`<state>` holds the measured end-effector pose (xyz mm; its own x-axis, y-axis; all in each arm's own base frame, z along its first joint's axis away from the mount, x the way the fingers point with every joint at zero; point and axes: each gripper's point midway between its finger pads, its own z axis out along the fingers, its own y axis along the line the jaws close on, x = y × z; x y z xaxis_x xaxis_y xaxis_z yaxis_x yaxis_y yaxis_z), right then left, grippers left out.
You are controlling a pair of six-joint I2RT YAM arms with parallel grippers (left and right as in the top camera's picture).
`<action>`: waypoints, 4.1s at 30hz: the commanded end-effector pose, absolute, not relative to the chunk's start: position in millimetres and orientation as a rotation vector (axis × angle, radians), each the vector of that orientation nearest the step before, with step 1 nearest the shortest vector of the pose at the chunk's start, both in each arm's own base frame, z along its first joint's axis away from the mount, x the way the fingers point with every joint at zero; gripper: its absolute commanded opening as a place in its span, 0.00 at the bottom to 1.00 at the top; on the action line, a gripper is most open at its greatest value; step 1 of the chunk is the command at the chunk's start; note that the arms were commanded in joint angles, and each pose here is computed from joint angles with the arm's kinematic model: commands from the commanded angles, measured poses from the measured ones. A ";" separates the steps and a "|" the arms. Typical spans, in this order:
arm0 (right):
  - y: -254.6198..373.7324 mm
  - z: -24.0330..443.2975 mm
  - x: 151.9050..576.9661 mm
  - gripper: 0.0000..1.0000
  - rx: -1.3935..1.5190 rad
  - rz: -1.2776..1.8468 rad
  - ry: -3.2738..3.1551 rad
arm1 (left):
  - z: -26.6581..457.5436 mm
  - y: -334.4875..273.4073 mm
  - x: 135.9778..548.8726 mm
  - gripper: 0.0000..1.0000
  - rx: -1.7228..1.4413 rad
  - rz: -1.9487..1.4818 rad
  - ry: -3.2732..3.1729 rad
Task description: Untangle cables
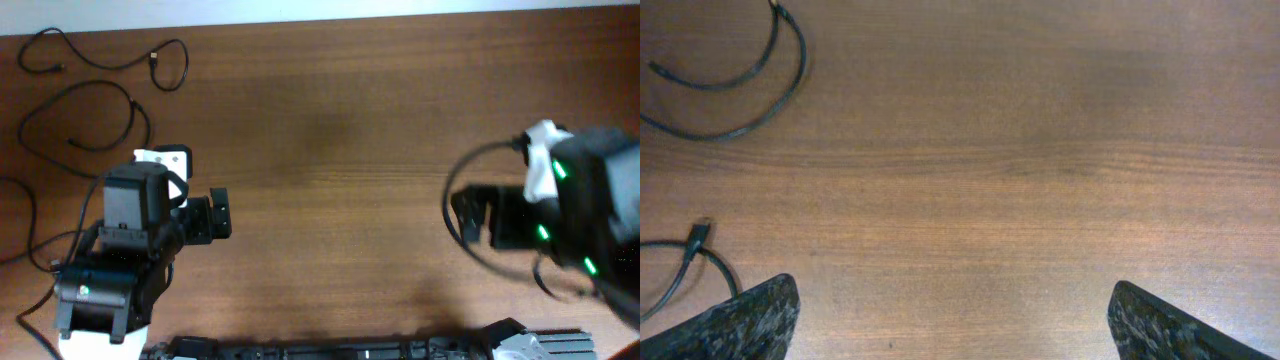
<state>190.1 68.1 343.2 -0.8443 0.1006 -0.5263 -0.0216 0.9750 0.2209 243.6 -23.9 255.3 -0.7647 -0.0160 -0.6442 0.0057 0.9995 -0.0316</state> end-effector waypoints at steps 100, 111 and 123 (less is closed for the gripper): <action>1.0 156.5 246.1 0.98 0.020 0.045 1.646 | 228.5 -41.6 226.7 0.99 0.023 -0.190 2.474; 1.0 156.5 246.1 0.98 0.020 0.045 1.646 | 177.2 -31.5 222.3 0.99 0.079 -0.157 1.977; 1.0 156.5 246.1 0.98 0.020 0.045 1.646 | 177.0 -2.4 246.6 0.99 -0.018 -0.061 1.565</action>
